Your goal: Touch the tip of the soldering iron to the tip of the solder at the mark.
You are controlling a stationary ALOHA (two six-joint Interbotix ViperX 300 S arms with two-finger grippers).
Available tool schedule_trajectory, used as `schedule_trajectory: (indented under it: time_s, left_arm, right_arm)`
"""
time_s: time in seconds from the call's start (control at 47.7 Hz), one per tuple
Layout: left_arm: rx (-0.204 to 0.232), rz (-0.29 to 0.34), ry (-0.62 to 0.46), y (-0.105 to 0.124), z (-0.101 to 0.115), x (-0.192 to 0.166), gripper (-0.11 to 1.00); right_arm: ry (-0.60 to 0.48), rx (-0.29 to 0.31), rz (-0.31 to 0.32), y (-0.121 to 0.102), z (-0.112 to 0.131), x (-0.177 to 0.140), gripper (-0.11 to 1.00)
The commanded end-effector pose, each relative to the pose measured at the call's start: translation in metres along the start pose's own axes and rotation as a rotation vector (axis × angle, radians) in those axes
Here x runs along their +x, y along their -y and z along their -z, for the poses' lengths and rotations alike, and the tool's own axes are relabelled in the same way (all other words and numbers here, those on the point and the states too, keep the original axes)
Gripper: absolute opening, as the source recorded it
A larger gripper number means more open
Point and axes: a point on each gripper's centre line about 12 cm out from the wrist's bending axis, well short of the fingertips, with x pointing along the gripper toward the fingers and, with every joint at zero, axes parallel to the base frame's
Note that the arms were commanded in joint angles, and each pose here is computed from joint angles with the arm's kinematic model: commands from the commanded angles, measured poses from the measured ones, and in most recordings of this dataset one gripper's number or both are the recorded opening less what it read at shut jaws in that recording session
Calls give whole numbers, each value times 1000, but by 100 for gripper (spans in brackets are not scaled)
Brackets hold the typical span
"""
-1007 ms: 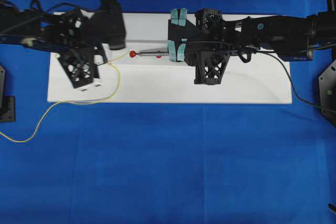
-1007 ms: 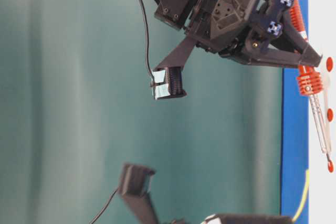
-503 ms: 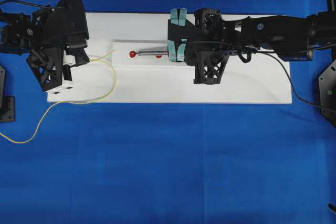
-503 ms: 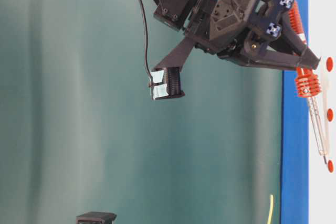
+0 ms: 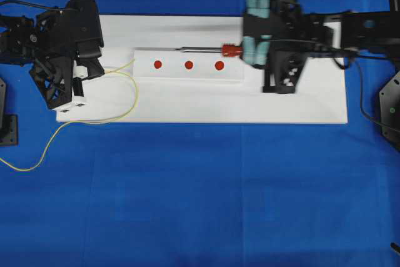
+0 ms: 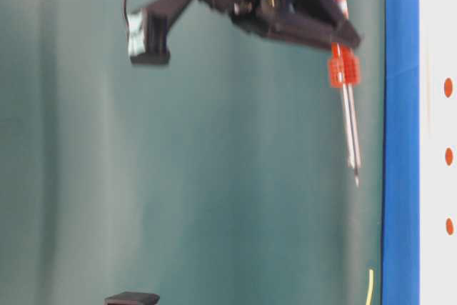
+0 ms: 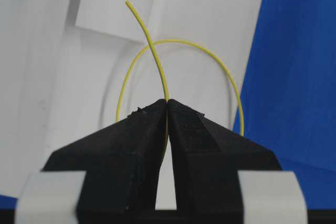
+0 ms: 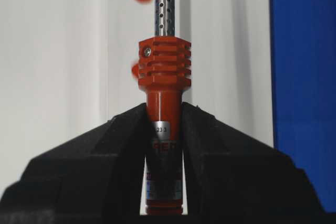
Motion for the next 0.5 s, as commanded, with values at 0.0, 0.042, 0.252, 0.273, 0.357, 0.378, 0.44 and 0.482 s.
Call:
schedule_trajectory:
  time_s: [0.0,0.042,0.252,0.273,0.357,0.378,0.44,0.482]
  left_arm:
    - [1,3,27,1,-6,-5,1]
    - [4,2,28,1,-6,-5,1]
    - [1,5,58,2,-14,-2,1]
    - [1,6,66,2,-17,-1,1]
    - [4,7,73,3,-27,7,1]
    - [7,6,70,3,-29,9,1]
    - [10,5,61,4,-39,18,1]
    - [12,5,50,5,-46,27,1]
  right_arm:
    - [47,8,9,3,-2,-16,6]
    - [50,9,9,3,1,-18,6]
    - [53,14,8,3,1,-18,6]
    - [53,14,8,3,1,-18,6]
    - [54,14,8,3,1,-19,6]
    - [56,14,8,3,1,-19,6]
    - [53,14,8,3,2,-18,6]
    - [51,14,8,3,2,-18,6]
